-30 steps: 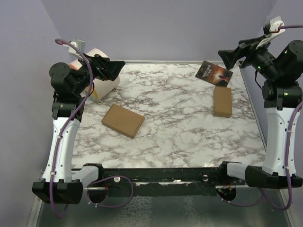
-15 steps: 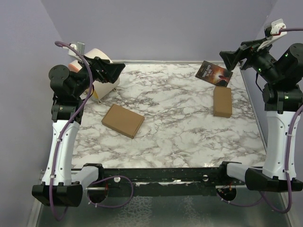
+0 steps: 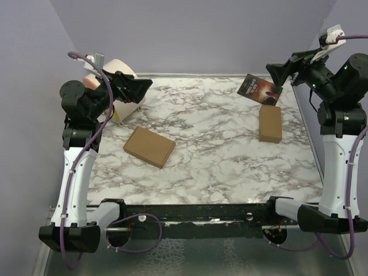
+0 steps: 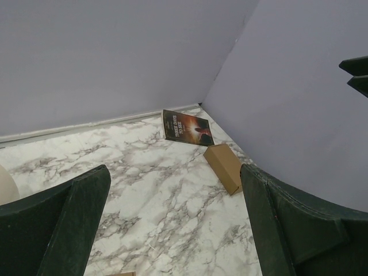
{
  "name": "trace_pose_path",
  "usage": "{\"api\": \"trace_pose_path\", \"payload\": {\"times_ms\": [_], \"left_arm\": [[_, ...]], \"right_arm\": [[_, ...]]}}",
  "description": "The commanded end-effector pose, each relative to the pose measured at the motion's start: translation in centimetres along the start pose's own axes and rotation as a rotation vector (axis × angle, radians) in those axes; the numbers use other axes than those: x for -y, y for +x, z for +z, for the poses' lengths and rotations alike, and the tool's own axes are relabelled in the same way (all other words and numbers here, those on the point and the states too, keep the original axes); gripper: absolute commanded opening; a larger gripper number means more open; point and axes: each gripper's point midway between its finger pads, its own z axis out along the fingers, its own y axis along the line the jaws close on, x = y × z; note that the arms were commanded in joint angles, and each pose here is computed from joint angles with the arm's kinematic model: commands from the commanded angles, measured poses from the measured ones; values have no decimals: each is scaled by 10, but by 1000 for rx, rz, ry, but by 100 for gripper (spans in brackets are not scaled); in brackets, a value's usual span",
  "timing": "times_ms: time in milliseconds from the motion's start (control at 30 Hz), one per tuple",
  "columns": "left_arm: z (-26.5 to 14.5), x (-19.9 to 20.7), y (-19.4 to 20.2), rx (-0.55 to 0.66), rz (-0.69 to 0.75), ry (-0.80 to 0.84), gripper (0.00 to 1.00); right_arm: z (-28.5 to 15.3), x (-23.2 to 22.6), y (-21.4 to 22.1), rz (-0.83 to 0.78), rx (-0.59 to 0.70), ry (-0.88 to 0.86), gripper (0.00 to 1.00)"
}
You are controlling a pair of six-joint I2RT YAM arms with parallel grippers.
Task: Fold the paper box
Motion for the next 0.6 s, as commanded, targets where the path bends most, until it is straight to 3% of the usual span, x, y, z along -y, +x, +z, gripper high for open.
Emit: {"api": "trace_pose_path", "payload": {"times_ms": [0, 567], "left_arm": [[-4, 7, -1, 2, 24, 28, 99], [-3, 3, 4, -12, 24, 24, 99]], "right_arm": [[-6, 2, -8, -23, 25, 28, 100], [-5, 1, -2, -14, 16, 18, 100]]}}
